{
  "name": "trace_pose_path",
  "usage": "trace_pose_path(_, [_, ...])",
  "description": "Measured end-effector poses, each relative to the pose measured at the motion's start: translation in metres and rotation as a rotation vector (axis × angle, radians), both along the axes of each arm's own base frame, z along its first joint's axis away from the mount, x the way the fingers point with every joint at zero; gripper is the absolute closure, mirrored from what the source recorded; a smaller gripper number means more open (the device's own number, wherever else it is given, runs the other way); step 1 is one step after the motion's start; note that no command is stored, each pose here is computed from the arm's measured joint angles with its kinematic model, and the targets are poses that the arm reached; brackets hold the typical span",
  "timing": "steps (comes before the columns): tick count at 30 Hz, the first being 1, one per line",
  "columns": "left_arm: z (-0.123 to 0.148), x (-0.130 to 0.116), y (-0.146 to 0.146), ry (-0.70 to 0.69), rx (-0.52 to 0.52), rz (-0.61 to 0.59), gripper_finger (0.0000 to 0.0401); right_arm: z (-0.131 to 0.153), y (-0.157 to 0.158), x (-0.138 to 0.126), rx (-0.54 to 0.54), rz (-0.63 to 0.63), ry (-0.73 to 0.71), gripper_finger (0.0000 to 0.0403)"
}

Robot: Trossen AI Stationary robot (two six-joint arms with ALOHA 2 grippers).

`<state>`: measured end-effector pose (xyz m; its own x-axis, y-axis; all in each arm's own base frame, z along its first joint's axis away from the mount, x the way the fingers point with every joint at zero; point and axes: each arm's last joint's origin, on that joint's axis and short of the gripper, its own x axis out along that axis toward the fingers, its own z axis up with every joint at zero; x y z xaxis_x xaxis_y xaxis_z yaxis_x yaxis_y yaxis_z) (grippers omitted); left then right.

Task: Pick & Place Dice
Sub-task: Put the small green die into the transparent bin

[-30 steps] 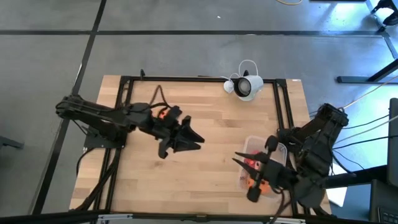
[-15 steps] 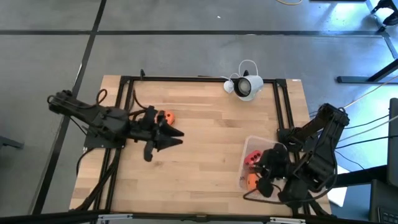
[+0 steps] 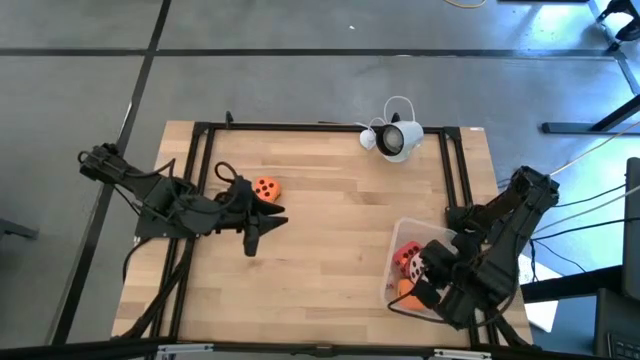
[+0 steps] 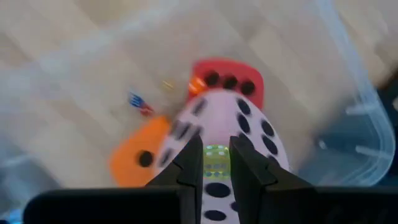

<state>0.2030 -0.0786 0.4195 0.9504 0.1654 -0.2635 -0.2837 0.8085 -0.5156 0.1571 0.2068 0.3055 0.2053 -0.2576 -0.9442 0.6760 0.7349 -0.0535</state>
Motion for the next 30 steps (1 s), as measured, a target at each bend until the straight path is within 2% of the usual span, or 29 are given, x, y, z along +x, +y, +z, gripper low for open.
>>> trace_pose_path(5, [0.000,-0.002,-0.004,0.004,0.004,-0.015,0.0262,-0.020,-0.003,0.001,0.000,-0.050,-0.005,0.0351])
trace_pose_path(9, [-0.003,-0.003,-0.004,0.032,0.024,-0.009,0.0262,-0.021,-0.004,0.010,-0.001,-0.073,-0.068,0.0351])
trace_pose_path(20, [-0.007,-0.007,-0.010,0.061,0.004,-0.021,0.0262,-0.023,-0.015,0.029,0.042,-0.049,-0.029,0.0351])
trace_pose_path(25, [-0.007,-0.010,-0.014,0.055,0.016,-0.017,0.0262,-0.024,-0.013,0.037,0.084,-0.025,-0.058,0.0351])
trace_pose_path(30, [-0.007,-0.011,-0.016,0.053,0.020,-0.019,0.0262,-0.024,-0.008,0.043,0.177,0.005,-0.055,0.0351])
